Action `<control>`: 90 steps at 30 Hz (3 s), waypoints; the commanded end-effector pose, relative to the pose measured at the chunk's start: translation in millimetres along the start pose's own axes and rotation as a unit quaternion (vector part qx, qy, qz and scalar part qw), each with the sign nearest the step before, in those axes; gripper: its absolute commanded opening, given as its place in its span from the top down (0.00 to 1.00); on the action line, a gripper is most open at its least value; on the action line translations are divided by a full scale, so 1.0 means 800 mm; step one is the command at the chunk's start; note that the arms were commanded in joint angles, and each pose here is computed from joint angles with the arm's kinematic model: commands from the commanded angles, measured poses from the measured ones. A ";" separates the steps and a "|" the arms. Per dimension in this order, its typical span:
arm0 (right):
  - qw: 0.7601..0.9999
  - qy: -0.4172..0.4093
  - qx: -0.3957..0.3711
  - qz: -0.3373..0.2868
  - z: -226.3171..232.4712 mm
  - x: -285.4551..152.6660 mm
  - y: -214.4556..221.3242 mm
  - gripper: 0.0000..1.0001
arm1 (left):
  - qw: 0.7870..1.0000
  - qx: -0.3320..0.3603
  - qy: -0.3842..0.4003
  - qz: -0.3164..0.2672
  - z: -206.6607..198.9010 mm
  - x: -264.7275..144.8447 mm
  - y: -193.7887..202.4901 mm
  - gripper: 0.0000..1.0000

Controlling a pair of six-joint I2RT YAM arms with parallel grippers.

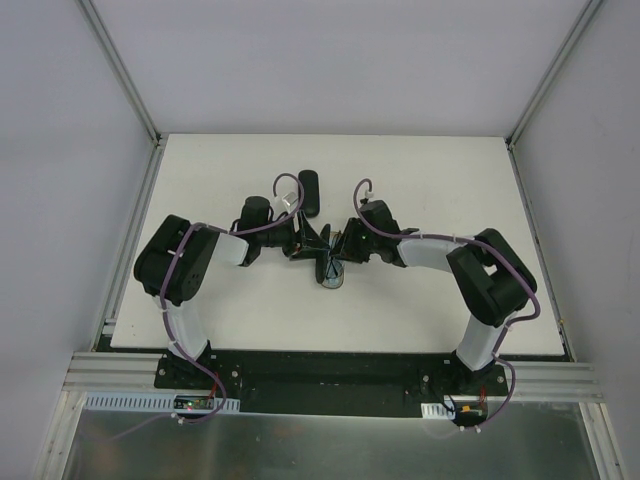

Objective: Organize the sunglasses
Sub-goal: Adjust the sunglasses in the sunglasses case.

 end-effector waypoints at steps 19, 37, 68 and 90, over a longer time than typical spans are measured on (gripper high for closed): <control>0.999 -0.031 -0.025 -0.012 0.026 -0.001 -0.008 0.99 | 0.998 0.057 0.019 -0.004 -0.024 -0.001 -0.002 0.58; 0.994 -0.105 -0.010 0.001 0.026 -0.012 -0.005 0.99 | 0.999 0.050 0.019 -0.005 -0.019 -0.004 -0.006 0.59; 0.994 -0.111 0.004 -0.009 0.011 -0.014 -0.001 0.76 | 0.999 0.042 0.022 -0.008 -0.014 -0.007 -0.008 0.59; 0.993 0.020 -0.073 -0.091 -0.004 -0.055 -0.025 0.66 | 0.999 0.043 0.016 -0.007 -0.013 -0.007 -0.008 0.59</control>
Point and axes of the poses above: each gripper's point midway between its finger pads, its own x axis out along the fingers, its own z axis along the line the jaws close on, y = z × x, the point moved 8 cm from there along -x, back along the fingers, and after that the axes turned 5 degrees about x, right-handed, at the moved point
